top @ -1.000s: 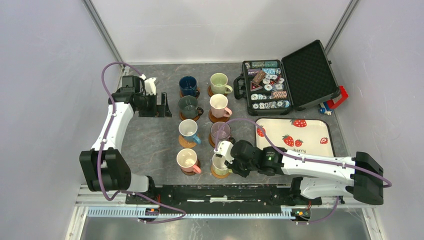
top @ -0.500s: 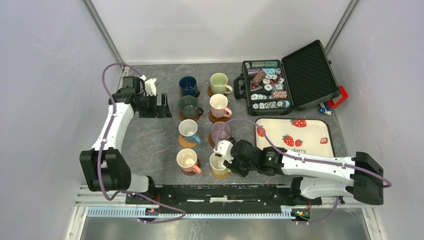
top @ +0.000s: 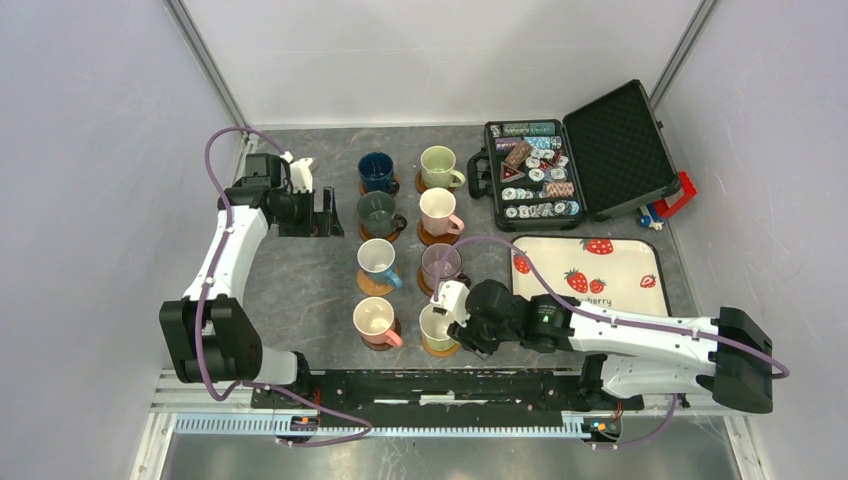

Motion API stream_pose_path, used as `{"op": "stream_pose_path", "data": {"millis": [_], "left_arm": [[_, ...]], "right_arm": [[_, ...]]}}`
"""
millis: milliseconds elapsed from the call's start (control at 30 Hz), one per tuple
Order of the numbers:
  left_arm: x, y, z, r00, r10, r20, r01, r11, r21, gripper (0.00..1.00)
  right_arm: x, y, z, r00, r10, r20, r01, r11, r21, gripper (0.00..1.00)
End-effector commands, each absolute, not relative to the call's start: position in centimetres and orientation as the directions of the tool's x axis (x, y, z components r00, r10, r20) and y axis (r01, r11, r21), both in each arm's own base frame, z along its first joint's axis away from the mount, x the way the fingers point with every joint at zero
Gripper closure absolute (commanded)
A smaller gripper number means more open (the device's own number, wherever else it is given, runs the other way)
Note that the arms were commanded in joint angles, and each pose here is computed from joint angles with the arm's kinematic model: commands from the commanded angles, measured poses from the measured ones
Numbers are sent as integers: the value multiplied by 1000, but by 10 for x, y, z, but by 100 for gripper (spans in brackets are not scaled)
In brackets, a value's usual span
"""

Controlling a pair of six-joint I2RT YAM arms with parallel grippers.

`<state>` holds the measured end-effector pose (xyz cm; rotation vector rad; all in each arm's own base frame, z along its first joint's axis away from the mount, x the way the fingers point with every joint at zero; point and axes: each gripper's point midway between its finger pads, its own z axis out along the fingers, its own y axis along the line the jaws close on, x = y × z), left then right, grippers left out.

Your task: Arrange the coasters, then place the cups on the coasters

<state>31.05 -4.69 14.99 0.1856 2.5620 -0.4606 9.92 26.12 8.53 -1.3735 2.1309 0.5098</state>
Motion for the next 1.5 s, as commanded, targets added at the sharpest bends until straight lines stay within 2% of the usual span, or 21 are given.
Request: {"op": "stream_pose_path", "data": {"millis": [0, 200, 467, 933, 1067, 1167, 1333, 1400, 1467], "left_arm": [[315, -46, 159, -824, 47, -564, 234, 935, -265, 0], [316, -47, 159, -826, 45, -562, 234, 934, -269, 0], [317, -47, 160, -825, 43, -563, 235, 933, -273, 0], [315, -48, 157, -829, 45, -558, 237, 931, -277, 0], [314, -49, 160, -834, 57, -549, 248, 927, -281, 0], [313, -48, 161, -838, 66, -541, 252, 927, -277, 0], [314, -47, 167, -825, 75, -561, 262, 929, -262, 0], [314, -46, 169, -820, 77, -567, 264, 930, -256, 0], [315, -46, 171, -819, 79, -569, 265, 931, -251, 0]], "right_arm": [[95, 259, 94, -300, -700, -648, -926, 376, 23, 53], [86, 259, 97, -257, -718, -647, -951, 307, 37, 58], [70, 267, 100, -234, -713, -660, -969, 225, 101, 60], [60, 277, 105, -206, -697, -687, -978, 153, 139, 51], [66, 280, 118, -148, -682, -716, -989, 123, 87, 46], [69, 279, 127, -110, -686, -719, -993, 103, 53, 36], [74, 268, 126, -72, -748, -659, -997, 77, 21, 8], [74, 264, 126, -74, -752, -655, -997, 76, 25, 2], [79, 259, 125, -106, -753, -649, -993, 118, 25, 2]]}}
